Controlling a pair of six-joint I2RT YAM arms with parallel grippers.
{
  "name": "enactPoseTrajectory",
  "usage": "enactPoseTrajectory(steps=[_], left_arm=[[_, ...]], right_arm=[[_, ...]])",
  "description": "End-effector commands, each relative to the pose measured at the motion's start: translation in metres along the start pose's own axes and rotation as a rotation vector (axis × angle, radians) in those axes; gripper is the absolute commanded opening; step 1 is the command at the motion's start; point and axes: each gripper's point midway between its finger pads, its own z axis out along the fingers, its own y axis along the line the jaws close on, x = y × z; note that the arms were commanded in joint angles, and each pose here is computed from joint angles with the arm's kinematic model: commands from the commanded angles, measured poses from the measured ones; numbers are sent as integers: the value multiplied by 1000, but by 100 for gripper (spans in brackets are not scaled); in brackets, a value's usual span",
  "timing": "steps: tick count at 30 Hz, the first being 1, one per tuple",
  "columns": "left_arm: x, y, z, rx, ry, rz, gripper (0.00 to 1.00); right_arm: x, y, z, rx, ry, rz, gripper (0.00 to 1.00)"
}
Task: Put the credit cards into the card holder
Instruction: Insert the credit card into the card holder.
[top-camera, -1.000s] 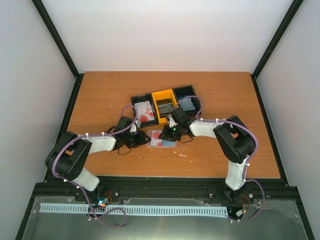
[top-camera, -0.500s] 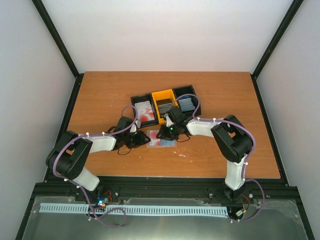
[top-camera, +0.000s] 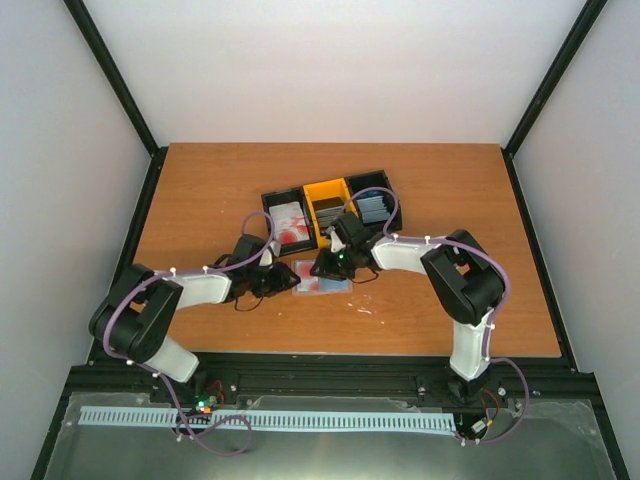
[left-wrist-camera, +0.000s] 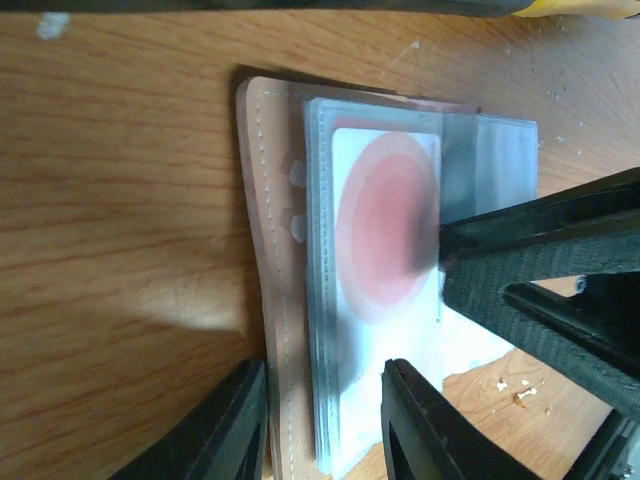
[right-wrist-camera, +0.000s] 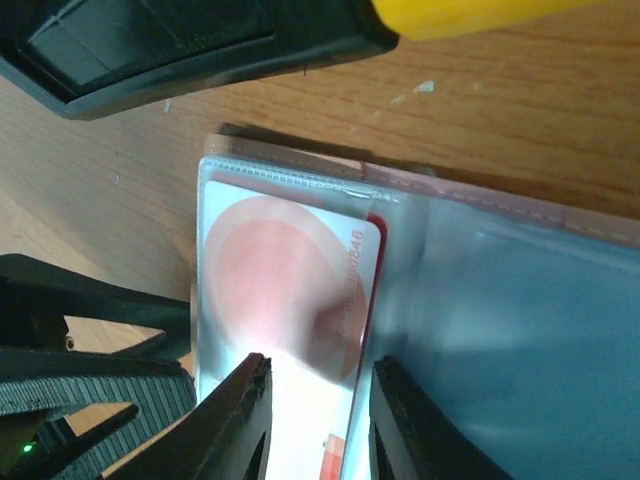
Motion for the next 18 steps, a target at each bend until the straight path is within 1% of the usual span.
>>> enactPoseTrajectory(steps=[1,4,8,11,14,18], left_arm=[[3,16,-6,-79,-28,-13,35],[-9,9,-18,-89,-87,5,36],[-29,-7,-42,-78,-204,44,42],[-40,-14,-60,-84,-287,64,44],[-47,-19,-75,-83,-356,71,49],[-51,-22,-92,-66,-429,65,60]], right_arm=[[-11,7,-23,69,-79,-20,30],[-18,29,-46,-3,-151,-75,36],[-22,41,-64,-42,-186,-89,37],[-21,40,-80,-18,-224,-99,38],[-17,31,-97,43,-257,-113,43],[-7,10,-113,161,-274,-110,51]])
